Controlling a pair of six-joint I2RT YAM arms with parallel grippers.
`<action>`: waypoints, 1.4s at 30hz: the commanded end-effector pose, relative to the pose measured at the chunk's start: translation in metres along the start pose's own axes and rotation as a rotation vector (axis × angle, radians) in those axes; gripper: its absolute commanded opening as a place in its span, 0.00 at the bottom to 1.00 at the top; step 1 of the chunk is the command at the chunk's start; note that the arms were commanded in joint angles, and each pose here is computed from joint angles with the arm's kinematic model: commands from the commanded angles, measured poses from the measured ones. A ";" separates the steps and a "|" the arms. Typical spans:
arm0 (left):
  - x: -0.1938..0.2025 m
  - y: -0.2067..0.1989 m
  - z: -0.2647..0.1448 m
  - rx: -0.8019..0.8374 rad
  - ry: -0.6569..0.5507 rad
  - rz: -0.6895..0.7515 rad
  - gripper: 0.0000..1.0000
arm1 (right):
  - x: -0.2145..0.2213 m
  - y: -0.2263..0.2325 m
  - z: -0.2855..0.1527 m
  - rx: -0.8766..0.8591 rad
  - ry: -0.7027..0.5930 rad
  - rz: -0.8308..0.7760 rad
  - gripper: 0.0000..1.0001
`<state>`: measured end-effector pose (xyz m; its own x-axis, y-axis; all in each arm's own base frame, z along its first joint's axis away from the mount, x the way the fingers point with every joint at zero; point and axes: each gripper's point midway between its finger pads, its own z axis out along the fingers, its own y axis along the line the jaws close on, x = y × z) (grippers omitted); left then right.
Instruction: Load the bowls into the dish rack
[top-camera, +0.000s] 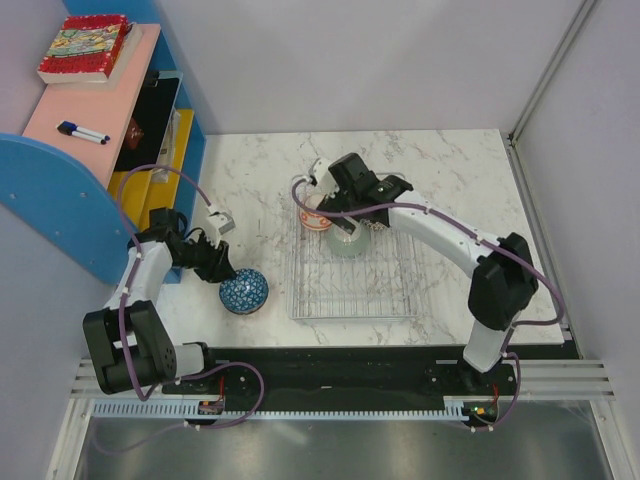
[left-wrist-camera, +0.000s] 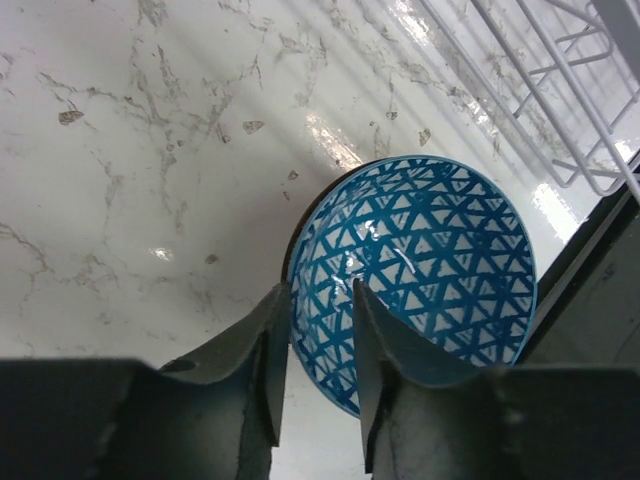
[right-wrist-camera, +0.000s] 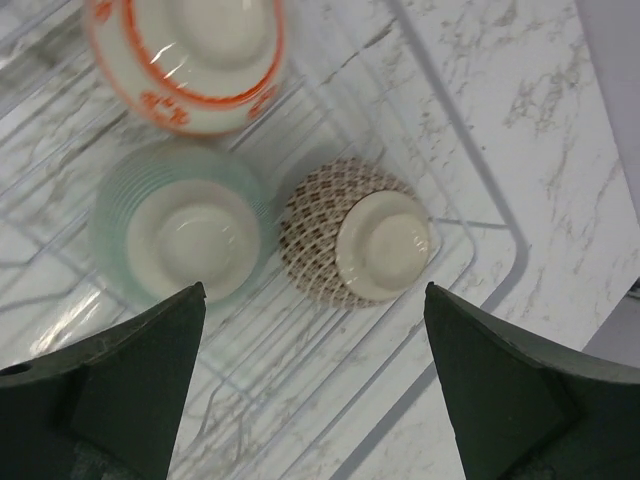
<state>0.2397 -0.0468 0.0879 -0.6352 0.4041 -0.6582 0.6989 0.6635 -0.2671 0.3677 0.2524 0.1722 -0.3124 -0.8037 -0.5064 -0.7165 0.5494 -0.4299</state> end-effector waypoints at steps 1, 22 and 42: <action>0.004 -0.002 -0.004 -0.005 0.011 0.050 0.33 | -0.036 -0.061 0.032 0.206 -0.087 0.195 0.97; 0.008 -0.002 0.003 0.036 0.017 0.038 0.02 | -0.060 -0.134 0.105 0.515 -0.088 0.304 0.97; 0.011 -0.004 0.005 0.050 0.018 0.025 0.02 | -0.096 -0.177 0.143 0.610 -0.195 0.237 0.97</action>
<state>0.2322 -0.0456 0.0770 -0.6484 0.4273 -0.6301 0.7049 0.6495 -0.2849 0.5828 0.2628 0.1510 -0.3608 -0.6604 -0.6585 -0.2484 0.7486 -0.6147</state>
